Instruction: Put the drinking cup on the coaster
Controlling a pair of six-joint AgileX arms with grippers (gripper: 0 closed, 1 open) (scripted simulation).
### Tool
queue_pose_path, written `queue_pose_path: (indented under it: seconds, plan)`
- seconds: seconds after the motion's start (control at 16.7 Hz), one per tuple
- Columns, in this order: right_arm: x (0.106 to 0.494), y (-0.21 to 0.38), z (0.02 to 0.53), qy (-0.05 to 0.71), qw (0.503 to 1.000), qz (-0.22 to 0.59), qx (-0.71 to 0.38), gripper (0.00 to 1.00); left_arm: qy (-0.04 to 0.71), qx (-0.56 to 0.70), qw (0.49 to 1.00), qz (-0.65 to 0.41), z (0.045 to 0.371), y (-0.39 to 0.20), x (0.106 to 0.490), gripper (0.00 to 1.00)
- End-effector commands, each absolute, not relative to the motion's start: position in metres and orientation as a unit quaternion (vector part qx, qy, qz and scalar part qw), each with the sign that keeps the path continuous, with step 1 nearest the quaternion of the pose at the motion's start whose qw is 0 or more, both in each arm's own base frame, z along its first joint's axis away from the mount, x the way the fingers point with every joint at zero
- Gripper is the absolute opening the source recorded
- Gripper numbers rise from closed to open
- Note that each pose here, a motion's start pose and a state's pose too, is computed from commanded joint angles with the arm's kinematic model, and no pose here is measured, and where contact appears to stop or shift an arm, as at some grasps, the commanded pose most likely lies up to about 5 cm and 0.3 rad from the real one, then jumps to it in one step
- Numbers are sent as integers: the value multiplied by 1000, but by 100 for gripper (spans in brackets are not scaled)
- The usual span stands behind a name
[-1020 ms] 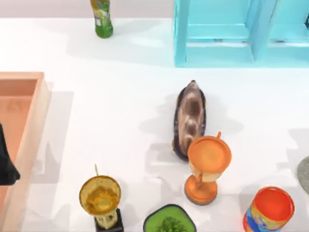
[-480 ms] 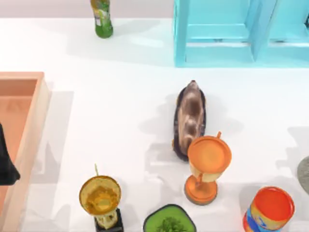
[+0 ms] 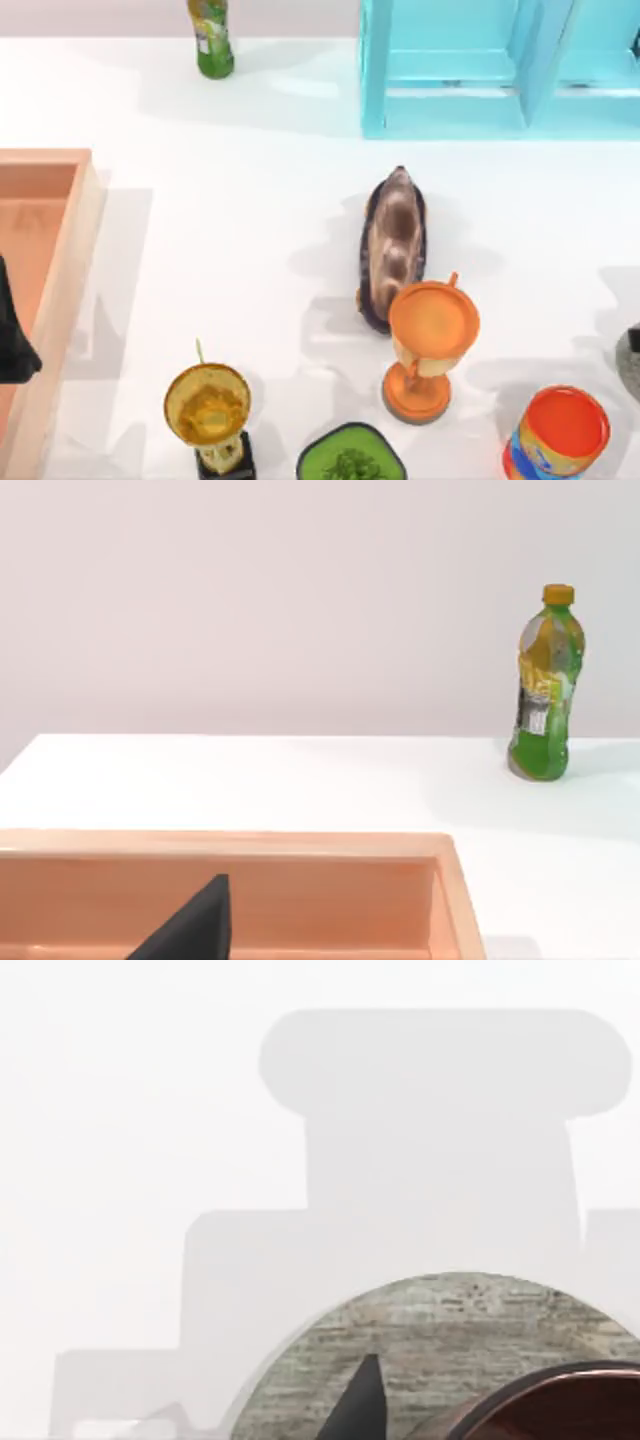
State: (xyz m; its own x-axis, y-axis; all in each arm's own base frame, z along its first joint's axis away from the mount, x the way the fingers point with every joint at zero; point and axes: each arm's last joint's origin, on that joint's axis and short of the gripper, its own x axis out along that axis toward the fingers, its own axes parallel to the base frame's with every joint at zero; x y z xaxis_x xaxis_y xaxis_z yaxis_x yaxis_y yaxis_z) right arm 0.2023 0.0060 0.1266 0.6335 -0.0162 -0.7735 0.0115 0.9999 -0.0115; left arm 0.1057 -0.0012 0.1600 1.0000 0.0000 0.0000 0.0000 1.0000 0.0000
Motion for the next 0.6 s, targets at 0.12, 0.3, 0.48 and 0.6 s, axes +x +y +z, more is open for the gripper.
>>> queue_pose_path:
  seconds: [0.12, 0.3, 0.48, 0.6]
  plan:
    - [202, 6, 127, 428, 904, -8, -3, 0, 0, 0, 1000, 0, 160, -1, 106, 100]
    - [202, 6, 127, 428, 904, -8, -3, 23, 0, 0, 1000, 0, 160, -1, 106, 100]
    - [202, 6, 127, 428, 904, -8, -3, 45, 0, 0, 1000, 0, 160, -1, 106, 100]
    - [202, 6, 127, 428, 904, -8, -3, 60, 0, 0, 1000, 0, 160, -1, 106, 100]
